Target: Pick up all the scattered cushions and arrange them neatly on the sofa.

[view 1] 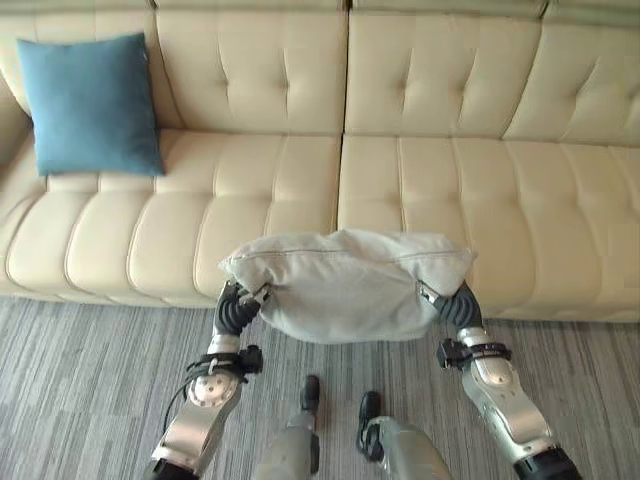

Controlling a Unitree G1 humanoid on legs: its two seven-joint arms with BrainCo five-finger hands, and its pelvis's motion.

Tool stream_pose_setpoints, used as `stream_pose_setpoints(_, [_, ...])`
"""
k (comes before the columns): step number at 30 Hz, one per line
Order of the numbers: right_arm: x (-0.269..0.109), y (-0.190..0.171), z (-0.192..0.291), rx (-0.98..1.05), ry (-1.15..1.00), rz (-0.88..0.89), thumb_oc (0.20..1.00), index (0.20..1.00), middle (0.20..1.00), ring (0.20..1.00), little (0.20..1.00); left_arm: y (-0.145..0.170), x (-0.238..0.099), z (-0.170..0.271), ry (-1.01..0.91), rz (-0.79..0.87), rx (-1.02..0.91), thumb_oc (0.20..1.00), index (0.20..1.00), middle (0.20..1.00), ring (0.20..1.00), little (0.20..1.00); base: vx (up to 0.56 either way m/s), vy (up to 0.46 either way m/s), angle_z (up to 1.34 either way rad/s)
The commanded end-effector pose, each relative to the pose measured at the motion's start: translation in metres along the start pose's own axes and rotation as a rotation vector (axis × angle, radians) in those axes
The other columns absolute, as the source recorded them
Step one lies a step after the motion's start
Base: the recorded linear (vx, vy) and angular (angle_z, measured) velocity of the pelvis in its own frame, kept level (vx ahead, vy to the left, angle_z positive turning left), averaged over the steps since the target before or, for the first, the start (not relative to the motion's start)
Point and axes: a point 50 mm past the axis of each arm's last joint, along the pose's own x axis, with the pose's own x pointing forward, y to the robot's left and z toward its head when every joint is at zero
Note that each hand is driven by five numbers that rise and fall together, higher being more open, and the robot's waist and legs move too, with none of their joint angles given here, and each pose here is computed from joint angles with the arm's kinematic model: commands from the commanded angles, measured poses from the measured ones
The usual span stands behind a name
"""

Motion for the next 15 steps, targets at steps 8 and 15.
stream_pose_setpoints(8, [0.008,0.003,0.049,0.012,-0.263,0.046,0.200,0.200,0.200,0.200,0.200,-0.009,0.012,0.023,-0.152,-0.066,-0.062,0.200,0.200,0.200,0.200,0.200,0.09,-0.058,0.18])
stream_pose_setpoints(15, [0.004,-0.005,0.029,0.087,-0.174,-0.019,0.200,0.200,0.200,0.200,0.200,0.000,0.006,0.015,-0.109,-0.062,-0.023,0.200,0.200,0.200,0.200,0.200,0.21,0.051,-0.05])
